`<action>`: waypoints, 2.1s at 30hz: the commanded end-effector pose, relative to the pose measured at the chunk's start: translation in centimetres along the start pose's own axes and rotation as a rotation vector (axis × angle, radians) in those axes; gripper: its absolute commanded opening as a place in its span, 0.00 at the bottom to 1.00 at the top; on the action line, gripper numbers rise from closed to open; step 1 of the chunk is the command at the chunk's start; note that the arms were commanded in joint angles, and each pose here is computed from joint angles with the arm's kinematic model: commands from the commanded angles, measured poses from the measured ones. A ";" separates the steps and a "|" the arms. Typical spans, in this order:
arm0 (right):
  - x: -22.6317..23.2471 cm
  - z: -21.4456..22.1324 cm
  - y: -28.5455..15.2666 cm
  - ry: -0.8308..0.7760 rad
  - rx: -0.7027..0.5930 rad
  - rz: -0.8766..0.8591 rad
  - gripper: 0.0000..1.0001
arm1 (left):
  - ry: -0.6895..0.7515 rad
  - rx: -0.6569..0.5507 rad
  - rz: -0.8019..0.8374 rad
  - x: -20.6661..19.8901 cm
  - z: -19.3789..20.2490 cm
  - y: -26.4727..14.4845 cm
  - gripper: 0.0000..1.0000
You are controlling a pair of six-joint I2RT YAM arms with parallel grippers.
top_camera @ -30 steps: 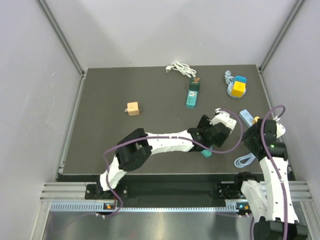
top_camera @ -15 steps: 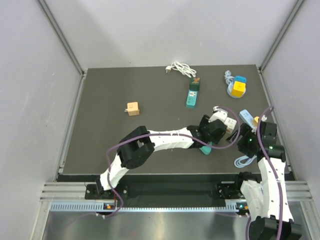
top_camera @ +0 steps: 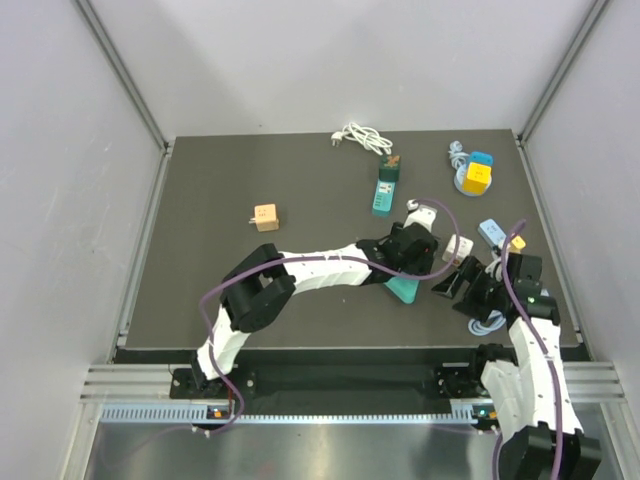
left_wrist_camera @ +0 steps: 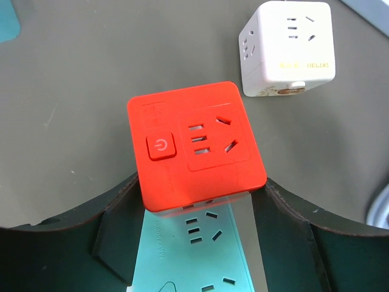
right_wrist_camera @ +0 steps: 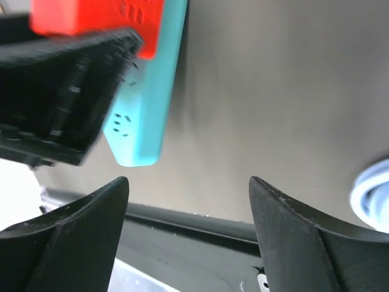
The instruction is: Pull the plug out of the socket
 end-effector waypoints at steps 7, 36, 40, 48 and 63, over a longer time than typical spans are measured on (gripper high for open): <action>1.5 0.7 1.9 0.016 0.032 -0.234 0.91 | -0.210 -0.170 0.186 -2.3 -4.3 -3.7 0.00; 2.8 0.6 5.7 0.255 0.003 -0.332 0.79 | -0.333 -0.224 0.278 -4.3 -4.5 -5.0 0.00; 2.3 0.7 6.7 0.263 -0.017 -0.313 0.73 | -0.333 -0.215 0.282 -4.6 -4.0 -4.9 0.00; 0.3 2.0 8.6 0.257 0.012 -0.268 0.35 | -0.331 -0.209 0.278 -4.2 -3.2 -5.1 0.00; 0.3 2.3 8.8 0.226 -0.038 -0.380 0.00 | -0.349 -0.298 0.315 -3.9 -8.4 -8.0 0.00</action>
Point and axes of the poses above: each gripper's point midway between its finger pads, its own y axis out along the fingers, its own x axis along the line the jaws close on, z = x × y, the point moved 5 cm from there along -y, back along the fingers, and after that the axes turned 2 degrees about -y, right-handed, at the moved point
